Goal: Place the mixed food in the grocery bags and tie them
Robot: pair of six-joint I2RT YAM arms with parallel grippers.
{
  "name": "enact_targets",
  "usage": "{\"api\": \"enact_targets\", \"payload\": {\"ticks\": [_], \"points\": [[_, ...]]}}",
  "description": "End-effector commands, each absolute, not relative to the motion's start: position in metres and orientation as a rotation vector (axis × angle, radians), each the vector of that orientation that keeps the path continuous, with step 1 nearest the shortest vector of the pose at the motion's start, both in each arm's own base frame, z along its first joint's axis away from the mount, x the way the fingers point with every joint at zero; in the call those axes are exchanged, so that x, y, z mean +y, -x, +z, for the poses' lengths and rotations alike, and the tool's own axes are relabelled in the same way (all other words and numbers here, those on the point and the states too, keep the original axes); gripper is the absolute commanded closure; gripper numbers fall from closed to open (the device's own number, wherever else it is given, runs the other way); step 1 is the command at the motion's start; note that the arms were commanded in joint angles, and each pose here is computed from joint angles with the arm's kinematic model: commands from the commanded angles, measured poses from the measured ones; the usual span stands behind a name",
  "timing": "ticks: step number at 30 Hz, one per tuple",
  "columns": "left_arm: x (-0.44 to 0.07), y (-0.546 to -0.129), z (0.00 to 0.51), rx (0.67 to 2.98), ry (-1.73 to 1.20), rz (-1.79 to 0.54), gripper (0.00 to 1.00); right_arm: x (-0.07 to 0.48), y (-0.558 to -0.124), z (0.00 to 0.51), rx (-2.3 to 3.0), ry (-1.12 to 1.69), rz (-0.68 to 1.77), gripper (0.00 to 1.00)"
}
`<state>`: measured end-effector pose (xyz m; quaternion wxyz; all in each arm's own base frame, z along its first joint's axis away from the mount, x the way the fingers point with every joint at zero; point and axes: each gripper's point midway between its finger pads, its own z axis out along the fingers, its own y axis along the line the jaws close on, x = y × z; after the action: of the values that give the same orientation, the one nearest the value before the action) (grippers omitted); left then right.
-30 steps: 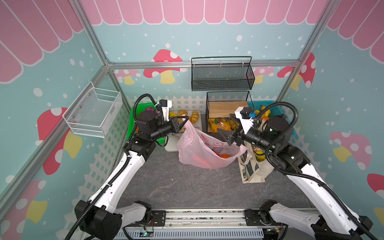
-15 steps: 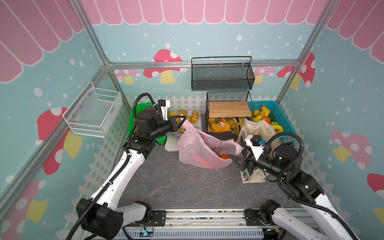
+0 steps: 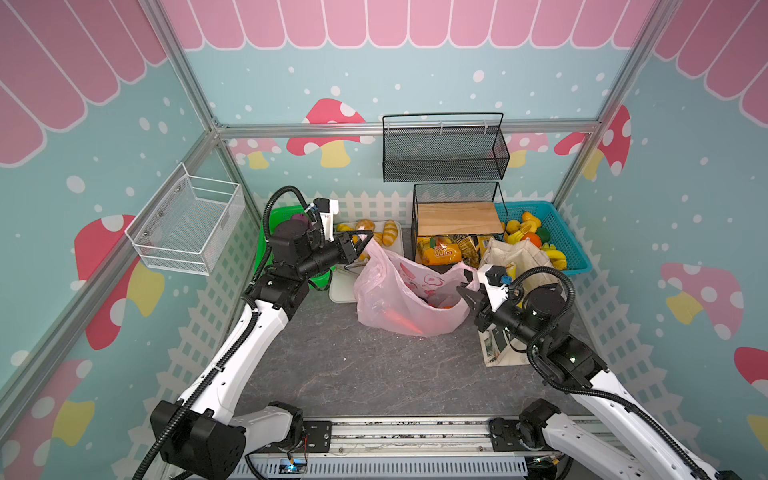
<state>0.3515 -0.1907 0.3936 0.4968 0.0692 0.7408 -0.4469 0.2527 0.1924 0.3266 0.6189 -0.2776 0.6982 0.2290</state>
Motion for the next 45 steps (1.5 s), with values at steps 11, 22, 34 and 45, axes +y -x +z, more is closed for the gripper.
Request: {"api": "enact_targets", "payload": {"ticks": [11,22,34,45], "points": [[-0.144,-0.277,0.438,1.580,-0.141,-0.787,0.32,0.197,-0.288,0.363,1.497,0.540,0.488,0.96],[-0.312,-0.256,0.451,1.603,-0.646,-0.996,0.26,0.196,-0.292,0.361,1.457,0.544,0.518,0.97],[-0.383,-0.281,0.430,1.647,-0.752,-1.140,0.22,0.195,-0.291,0.356,1.453,0.533,0.552,0.97],[-0.410,-0.297,0.422,1.678,-0.748,-1.207,0.20,0.197,-0.292,0.354,1.452,0.533,0.566,0.97]]}}
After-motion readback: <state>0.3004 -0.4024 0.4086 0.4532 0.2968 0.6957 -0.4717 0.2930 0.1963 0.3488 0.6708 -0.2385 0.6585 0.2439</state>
